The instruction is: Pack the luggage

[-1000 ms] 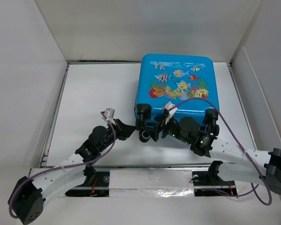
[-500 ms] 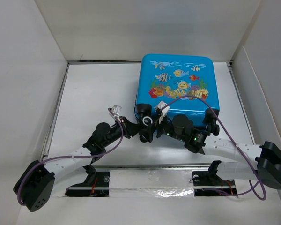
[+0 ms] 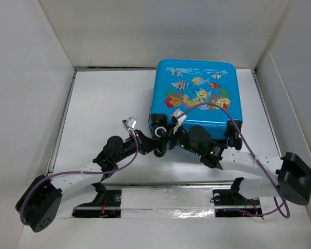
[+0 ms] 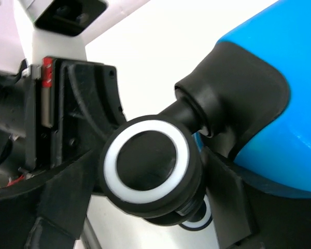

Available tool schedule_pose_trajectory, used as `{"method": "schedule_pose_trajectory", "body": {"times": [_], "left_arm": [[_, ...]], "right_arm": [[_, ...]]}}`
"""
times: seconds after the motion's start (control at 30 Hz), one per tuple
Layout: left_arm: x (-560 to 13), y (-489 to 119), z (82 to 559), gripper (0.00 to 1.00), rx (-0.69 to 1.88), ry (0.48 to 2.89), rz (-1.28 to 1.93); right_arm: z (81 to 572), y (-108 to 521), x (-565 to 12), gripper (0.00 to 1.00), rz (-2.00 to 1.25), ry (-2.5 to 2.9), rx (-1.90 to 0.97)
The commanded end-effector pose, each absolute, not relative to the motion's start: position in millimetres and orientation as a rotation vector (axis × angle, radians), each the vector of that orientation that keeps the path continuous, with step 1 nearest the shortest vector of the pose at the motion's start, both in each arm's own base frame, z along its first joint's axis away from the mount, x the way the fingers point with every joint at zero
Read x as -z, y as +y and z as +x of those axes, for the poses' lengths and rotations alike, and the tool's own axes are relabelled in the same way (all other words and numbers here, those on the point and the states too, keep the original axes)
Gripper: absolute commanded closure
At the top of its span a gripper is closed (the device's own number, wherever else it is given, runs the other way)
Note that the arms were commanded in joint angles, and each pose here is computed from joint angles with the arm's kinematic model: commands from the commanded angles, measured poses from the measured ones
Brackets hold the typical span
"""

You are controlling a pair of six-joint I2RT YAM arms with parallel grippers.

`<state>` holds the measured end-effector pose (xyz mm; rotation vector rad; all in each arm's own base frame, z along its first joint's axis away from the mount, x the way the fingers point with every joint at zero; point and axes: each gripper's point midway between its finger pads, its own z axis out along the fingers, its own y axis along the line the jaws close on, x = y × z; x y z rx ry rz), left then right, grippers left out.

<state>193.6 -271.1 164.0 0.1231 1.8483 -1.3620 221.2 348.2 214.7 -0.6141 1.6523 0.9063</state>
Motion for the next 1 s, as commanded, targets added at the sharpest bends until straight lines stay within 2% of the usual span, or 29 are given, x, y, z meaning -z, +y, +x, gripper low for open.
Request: {"method": "schedule_pose_trajectory", "body": {"times": [0.0, 0.03, 0.07, 0.13, 0.17, 0.23, 0.27, 0.3, 0.33, 0.37, 0.43, 0.5, 0.57, 0.73, 0.97], "left_arm": [[-208, -274, 192, 0.95, 1.436, 1.659, 0.159], [-208, -274, 193, 0.95, 1.433, 1.657, 0.158], [-207, -274, 193, 0.95, 1.429, 1.659, 0.159], [-206, -273, 194, 0.95, 1.416, 1.659, 0.156], [-203, -272, 195, 0.95, 1.401, 1.668, 0.159], [-201, -268, 200, 0.94, 1.362, 1.675, 0.139], [-192, -265, 202, 0.91, 1.327, 1.709, 0.123], [-191, -262, 204, 0.86, 1.299, 1.708, 0.119], [-186, -256, 210, 0.80, 1.248, 1.720, 0.087], [-180, -253, 212, 0.69, 1.213, 1.736, 0.084], [-169, -246, 219, 0.67, 1.129, 1.755, 0.083], [-159, -248, 220, 0.77, 1.083, 1.778, 0.099], [-155, -245, 226, 0.82, 1.037, 1.763, 0.093], [-150, -252, 232, 0.80, 1.028, 1.747, 0.128], [-151, -262, 240, 0.73, 1.021, 1.729, 0.155]], "right_arm": [[244, 351, -251, 0.20, -0.461, 1.561, -0.914], [245, 352, -251, 0.23, -0.442, 1.564, -0.923], [245, 351, -249, 0.33, -0.427, 1.563, -0.927], [248, 350, -244, 0.44, -0.399, 1.575, -0.926], [248, 350, -245, 0.57, -0.391, 1.567, -0.930], [248, 346, -244, 0.69, -0.369, 1.566, -0.936], [247, 345, -246, 0.77, -0.360, 1.550, -0.944], [247, 344, -245, 0.81, -0.355, 1.551, -0.941], [247, 342, -246, 0.84, -0.352, 1.549, -0.938], [247, 341, -248, 0.89, -0.352, 1.546, -0.938], [247, 340, -250, 0.94, -0.354, 1.541, -0.931], [247, 341, -252, 0.96, -0.358, 1.537, -0.932], [247, 342, -254, 0.99, -0.363, 1.533, -0.932], [246, 343, -256, 1.00, -0.370, 1.527, -0.940], [246, 345, -255, 1.00, -0.378, 1.530, -0.939]]}}
